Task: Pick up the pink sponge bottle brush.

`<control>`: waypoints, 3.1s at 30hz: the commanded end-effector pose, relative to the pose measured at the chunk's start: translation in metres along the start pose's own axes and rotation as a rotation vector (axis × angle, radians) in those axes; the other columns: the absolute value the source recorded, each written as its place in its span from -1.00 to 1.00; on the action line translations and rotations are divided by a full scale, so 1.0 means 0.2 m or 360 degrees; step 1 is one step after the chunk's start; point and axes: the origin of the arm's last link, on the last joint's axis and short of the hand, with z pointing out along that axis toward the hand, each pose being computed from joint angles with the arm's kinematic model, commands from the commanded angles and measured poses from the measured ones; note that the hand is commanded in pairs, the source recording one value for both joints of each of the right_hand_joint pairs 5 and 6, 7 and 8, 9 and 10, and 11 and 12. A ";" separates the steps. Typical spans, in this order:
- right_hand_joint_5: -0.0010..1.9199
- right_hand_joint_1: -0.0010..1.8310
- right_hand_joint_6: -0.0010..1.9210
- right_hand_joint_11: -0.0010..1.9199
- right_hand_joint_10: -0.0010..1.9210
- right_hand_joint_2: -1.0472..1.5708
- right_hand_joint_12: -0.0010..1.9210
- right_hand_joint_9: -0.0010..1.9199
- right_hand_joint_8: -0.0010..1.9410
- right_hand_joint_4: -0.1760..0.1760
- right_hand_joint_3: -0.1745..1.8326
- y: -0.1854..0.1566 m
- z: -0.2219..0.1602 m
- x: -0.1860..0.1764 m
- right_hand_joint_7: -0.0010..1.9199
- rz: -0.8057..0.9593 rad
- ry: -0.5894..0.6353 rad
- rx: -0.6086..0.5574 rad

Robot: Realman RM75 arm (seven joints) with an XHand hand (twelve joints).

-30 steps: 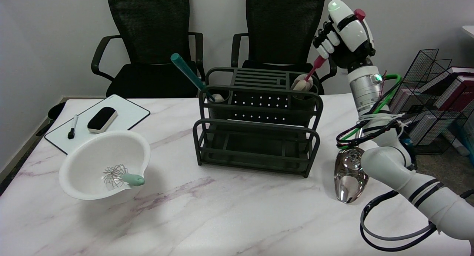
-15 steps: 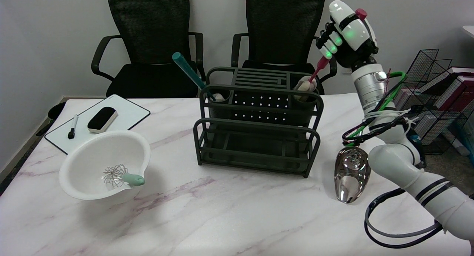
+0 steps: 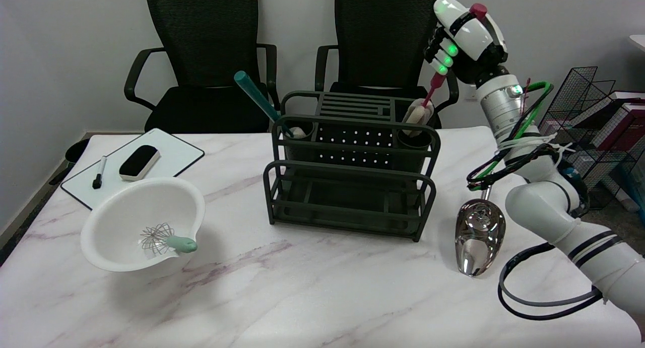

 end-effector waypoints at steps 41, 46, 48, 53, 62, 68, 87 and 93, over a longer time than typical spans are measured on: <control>1.00 0.02 1.00 1.00 1.00 1.00 1.00 1.00 0.98 0.00 -0.36 -0.35 -0.13 -0.05 1.00 0.0275 -0.0053 0.0467; 1.00 0.00 1.00 1.00 1.00 1.00 1.00 1.00 0.98 0.00 -0.35 -0.33 -0.17 -0.07 1.00 0.0316 -0.0066 0.0496; 1.00 -0.01 1.00 1.00 1.00 1.00 1.00 1.00 0.98 0.00 -0.34 -0.30 -0.19 -0.08 1.00 0.0325 -0.0076 0.0486; 1.00 -0.02 1.00 1.00 1.00 1.00 1.00 1.00 0.98 0.00 -0.34 -0.28 -0.22 -0.15 1.00 0.0374 -0.0120 0.0516; 1.00 -0.02 1.00 1.00 1.00 1.00 1.00 1.00 0.98 0.00 -0.32 -0.26 -0.30 -0.32 1.00 0.0497 -0.0261 0.0579; 1.00 -0.03 1.00 1.00 1.00 1.00 1.00 1.00 0.98 0.00 -0.31 -0.29 -0.37 -0.42 1.00 0.0559 -0.0352 0.0619; 1.00 -0.02 1.00 1.00 1.00 1.00 1.00 1.00 0.98 0.00 -0.16 -0.05 -0.64 -0.59 1.00 0.0594 -0.0493 0.0279; 1.00 -0.05 1.00 1.00 1.00 1.00 1.00 1.00 0.98 0.00 -0.15 -0.01 -0.70 -0.62 1.00 0.0628 -0.0508 0.0209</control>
